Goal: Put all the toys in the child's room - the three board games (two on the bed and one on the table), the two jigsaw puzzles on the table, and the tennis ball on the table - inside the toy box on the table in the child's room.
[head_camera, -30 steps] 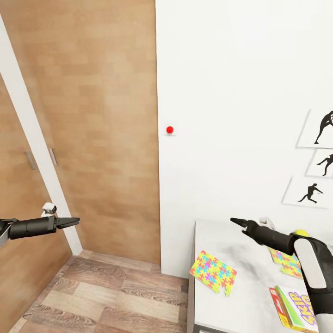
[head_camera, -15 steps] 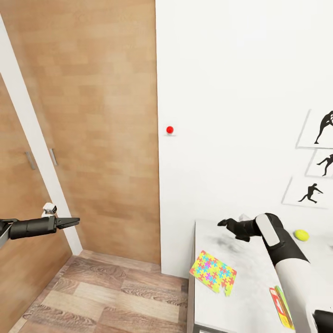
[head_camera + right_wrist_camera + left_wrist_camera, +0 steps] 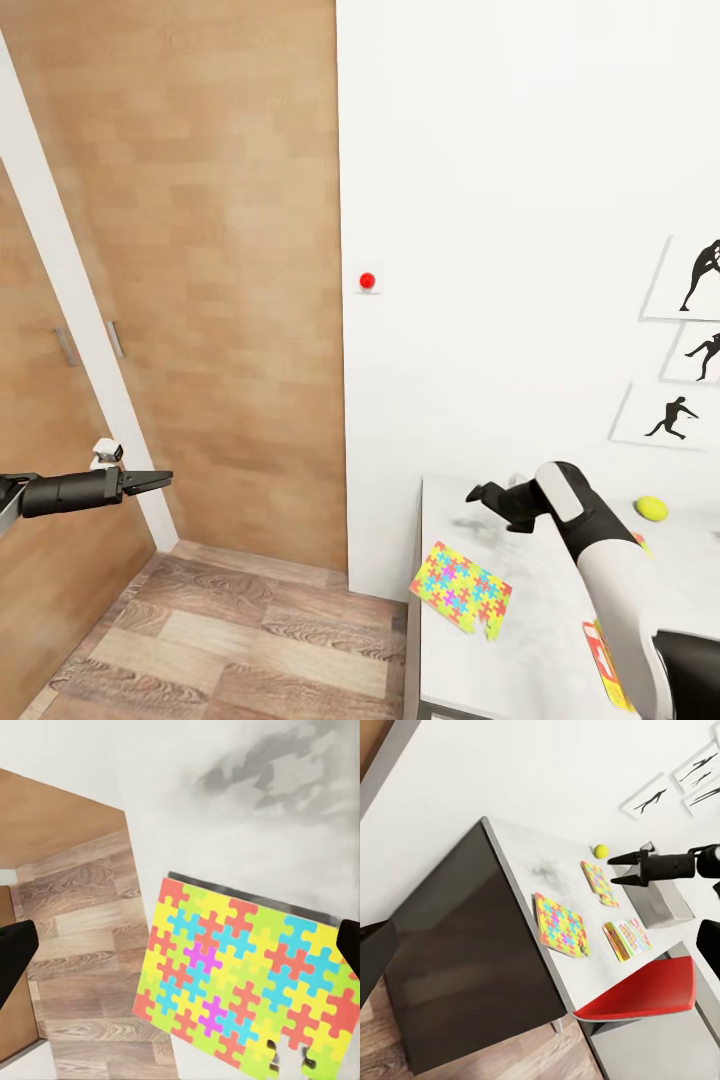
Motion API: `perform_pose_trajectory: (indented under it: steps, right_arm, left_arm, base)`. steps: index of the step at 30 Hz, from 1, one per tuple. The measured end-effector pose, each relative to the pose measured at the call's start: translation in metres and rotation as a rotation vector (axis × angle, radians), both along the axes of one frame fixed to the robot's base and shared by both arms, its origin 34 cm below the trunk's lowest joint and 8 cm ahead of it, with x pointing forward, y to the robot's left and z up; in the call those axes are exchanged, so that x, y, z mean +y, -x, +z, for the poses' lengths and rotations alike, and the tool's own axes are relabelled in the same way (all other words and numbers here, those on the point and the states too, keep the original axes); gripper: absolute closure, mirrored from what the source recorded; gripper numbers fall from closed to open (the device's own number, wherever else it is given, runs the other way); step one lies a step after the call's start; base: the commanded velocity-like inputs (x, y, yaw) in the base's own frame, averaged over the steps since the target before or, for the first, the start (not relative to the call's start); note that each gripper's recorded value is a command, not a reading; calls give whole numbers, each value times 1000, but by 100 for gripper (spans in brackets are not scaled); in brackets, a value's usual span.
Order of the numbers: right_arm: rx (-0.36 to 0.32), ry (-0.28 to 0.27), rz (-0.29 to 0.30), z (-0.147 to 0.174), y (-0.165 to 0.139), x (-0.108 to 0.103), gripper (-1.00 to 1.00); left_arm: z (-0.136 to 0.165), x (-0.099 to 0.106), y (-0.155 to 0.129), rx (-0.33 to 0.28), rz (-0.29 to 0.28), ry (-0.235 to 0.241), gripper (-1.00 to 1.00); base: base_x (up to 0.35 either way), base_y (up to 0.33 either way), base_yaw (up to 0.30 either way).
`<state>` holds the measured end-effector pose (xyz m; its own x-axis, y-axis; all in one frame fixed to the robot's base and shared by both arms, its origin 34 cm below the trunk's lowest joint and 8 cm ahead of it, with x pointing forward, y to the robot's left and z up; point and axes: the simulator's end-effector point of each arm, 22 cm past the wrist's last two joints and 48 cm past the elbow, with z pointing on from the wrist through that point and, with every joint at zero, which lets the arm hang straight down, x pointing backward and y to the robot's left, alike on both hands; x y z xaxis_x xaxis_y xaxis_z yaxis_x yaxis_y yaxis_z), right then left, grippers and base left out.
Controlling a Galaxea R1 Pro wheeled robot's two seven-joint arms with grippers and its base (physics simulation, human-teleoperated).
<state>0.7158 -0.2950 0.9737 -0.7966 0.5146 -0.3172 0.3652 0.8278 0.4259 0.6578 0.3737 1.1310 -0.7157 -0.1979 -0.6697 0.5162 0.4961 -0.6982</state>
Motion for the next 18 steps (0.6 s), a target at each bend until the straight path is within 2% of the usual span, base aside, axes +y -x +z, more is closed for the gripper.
perform_pose_trajectory:
  steps: [8,18]
  right_arm:
    - [8,15,-19,-4,2,-11,-100]
    - [16,22,-20,-5,4,-16,-100]
  left_arm:
    - [0,0,0,-1,0,0,-100]
    - [0,-1,0,0,-2,1,-100]
  base:
    - [0,0,0]
    - [0,0,0]
